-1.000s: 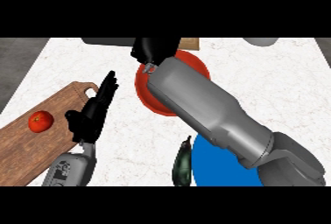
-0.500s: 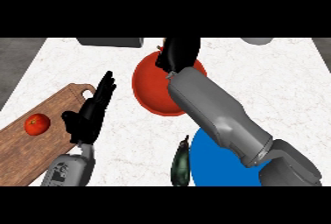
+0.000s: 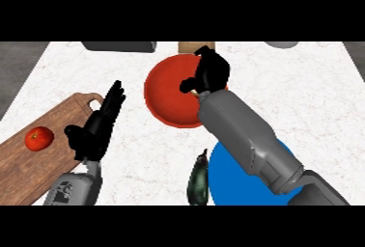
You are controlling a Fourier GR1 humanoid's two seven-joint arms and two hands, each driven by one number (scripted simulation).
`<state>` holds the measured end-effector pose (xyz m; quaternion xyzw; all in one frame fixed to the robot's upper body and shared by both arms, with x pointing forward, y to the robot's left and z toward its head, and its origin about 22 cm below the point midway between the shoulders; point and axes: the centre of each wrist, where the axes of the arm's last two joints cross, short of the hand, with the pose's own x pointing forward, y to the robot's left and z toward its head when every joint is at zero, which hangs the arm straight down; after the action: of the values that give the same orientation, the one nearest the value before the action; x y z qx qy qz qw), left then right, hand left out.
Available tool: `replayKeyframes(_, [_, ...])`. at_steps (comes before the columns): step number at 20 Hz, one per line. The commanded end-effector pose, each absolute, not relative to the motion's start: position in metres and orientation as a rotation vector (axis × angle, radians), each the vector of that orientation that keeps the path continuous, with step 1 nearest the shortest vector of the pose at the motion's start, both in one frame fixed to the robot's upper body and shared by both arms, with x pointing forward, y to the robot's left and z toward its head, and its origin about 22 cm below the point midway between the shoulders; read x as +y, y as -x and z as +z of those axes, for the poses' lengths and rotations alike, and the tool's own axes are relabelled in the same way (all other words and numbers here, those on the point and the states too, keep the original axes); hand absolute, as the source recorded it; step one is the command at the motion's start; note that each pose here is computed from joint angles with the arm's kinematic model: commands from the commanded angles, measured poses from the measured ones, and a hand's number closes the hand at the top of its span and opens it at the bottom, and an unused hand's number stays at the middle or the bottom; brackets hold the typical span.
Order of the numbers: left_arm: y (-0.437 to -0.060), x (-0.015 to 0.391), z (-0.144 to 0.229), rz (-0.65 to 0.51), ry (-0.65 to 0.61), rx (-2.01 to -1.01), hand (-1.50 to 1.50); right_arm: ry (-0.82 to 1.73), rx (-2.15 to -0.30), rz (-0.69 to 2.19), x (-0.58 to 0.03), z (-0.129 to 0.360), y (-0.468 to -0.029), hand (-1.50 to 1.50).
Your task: Pick the cupcake from the plate and place it in the bowl
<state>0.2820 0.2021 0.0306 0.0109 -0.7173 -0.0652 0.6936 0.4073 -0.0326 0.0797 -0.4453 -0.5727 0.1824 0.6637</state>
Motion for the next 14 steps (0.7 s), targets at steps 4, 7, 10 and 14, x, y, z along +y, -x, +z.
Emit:
replayKeyframes(4, [-0.291, 0.191, 0.036, -0.143, -0.020, -1.606, 0.00, 0.865, -1.502, 0.292, -0.032, 0.078, -0.400, -1.50])
replayKeyframes(7, [-0.282, 0.208, 0.034, -0.148, -0.043, -1.611, 0.00, 0.899, -1.619, 0.184, -0.039, 0.083, -0.406, -1.50])
replayKeyframes(10, [-0.279, 0.205, 0.028, -0.144, -0.043, -1.598, 0.00, 0.906, -1.646, 0.108, -0.030, 0.080, -0.398, -1.50])
replayKeyframes(14, [-0.273, 0.212, 0.017, -0.134, -0.042, -1.593, 0.00, 0.795, -1.643, -0.011, -0.028, 0.094, -0.391, -1.50])
